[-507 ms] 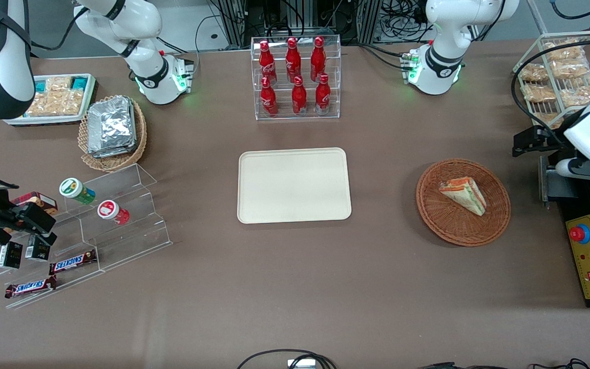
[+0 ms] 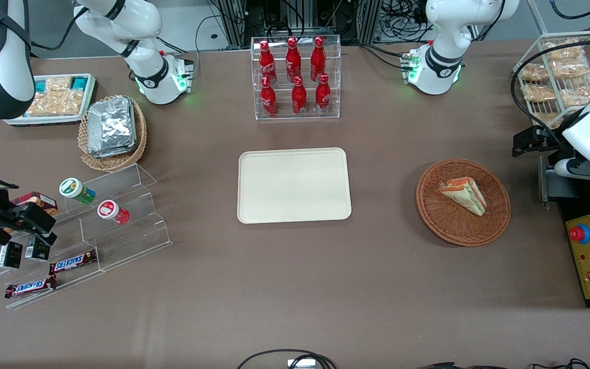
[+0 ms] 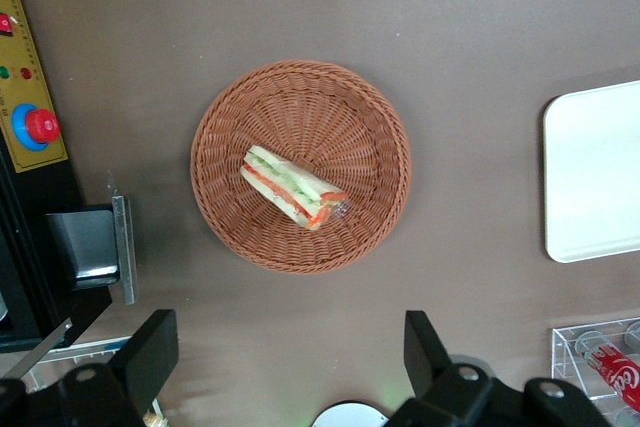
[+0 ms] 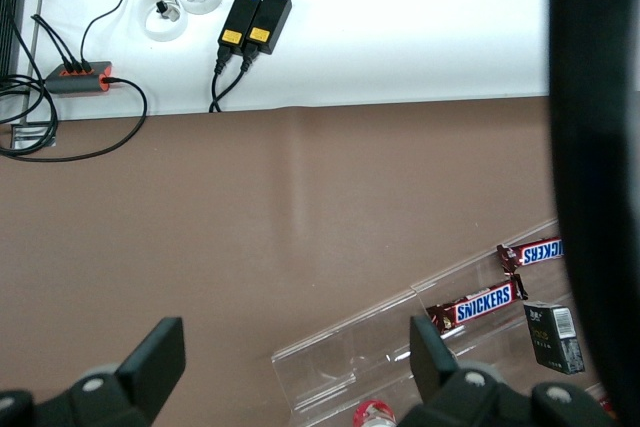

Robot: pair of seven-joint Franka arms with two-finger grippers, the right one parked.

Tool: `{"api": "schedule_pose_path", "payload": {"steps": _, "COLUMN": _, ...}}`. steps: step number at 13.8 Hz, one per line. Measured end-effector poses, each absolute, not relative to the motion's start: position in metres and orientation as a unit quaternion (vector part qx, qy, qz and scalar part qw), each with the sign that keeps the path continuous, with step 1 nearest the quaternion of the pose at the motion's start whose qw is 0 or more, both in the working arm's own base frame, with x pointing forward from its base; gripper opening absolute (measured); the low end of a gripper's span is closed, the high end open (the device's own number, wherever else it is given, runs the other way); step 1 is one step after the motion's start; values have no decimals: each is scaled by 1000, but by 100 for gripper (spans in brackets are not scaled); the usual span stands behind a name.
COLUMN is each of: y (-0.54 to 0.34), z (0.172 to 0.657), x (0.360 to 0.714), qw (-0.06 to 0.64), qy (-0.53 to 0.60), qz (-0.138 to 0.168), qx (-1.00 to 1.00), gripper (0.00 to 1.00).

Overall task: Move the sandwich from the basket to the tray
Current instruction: 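Move the left gripper over the wrapped sandwich in the wicker basket, then lower the open left gripper around the sandwich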

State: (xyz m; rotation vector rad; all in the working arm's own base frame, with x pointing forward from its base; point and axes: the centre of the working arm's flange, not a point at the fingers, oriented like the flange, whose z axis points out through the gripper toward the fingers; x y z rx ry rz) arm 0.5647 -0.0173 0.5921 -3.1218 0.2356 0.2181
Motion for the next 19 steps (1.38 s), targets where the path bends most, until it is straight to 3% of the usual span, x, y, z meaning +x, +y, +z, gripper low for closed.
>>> {"api": "schedule_pose_path", "payload": {"steps": 2, "y": -14, "z": 578, "x": 567, "qw": 5, "qy": 55, "qz": 74, "qx": -996, "gripper": 100}}
{"api": "schedule_pose_path", "payload": {"steps": 5, "y": -11, "z": 520, "x": 569, "qw": 8, "qy": 22, "qz": 68, "qx": -997, "gripper": 100}}
{"api": "schedule_pose_path", "payload": {"steps": 12, "y": 12, "z": 400, "x": 530, "qw": 13, "qy": -95, "qz": 53, "qx": -994, "gripper": 100}}
{"api": "schedule_pose_path", "payload": {"steps": 19, "y": 9, "z": 339, "x": 512, "qw": 15, "qy": -211, "qz": 38, "qx": -977, "gripper": 100}}
